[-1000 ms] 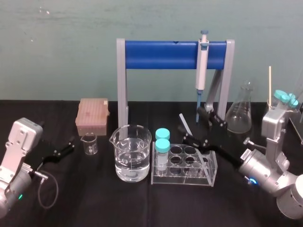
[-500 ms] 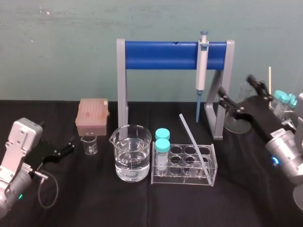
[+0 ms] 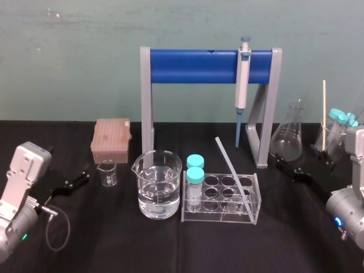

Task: Pick up the stirring rod with one hand, then place it down.

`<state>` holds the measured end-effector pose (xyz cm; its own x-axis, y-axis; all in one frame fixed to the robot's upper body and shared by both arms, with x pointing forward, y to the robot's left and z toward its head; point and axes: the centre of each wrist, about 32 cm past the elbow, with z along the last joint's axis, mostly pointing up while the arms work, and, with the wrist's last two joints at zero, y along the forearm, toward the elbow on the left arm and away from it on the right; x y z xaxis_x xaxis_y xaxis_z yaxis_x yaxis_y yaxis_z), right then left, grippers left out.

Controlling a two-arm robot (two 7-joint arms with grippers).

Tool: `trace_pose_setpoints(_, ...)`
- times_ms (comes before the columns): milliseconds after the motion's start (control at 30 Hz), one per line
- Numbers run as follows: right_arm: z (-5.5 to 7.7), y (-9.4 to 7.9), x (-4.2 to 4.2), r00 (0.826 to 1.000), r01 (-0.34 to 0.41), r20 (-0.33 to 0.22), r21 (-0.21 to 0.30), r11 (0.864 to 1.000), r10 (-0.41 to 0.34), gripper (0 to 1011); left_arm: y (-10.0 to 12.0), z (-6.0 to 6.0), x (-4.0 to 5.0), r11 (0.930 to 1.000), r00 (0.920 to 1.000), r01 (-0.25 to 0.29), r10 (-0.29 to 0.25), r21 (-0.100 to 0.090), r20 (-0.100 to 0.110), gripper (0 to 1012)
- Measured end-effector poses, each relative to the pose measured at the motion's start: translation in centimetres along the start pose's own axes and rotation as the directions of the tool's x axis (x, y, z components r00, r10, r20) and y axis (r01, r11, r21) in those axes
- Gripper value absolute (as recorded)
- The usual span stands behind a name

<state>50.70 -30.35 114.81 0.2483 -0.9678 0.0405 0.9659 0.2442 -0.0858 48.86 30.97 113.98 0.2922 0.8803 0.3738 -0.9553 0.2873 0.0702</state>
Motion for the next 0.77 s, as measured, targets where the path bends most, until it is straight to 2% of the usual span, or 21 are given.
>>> trace_pose_setpoints(767,-0.05,0.04,-0.02,1.000,-0.006,0.000,-0.003,1.000,0.006,1000,0.00,0.00,0.00,1.0000,1.0000,0.000,0.000,0.000,0.000,1000)
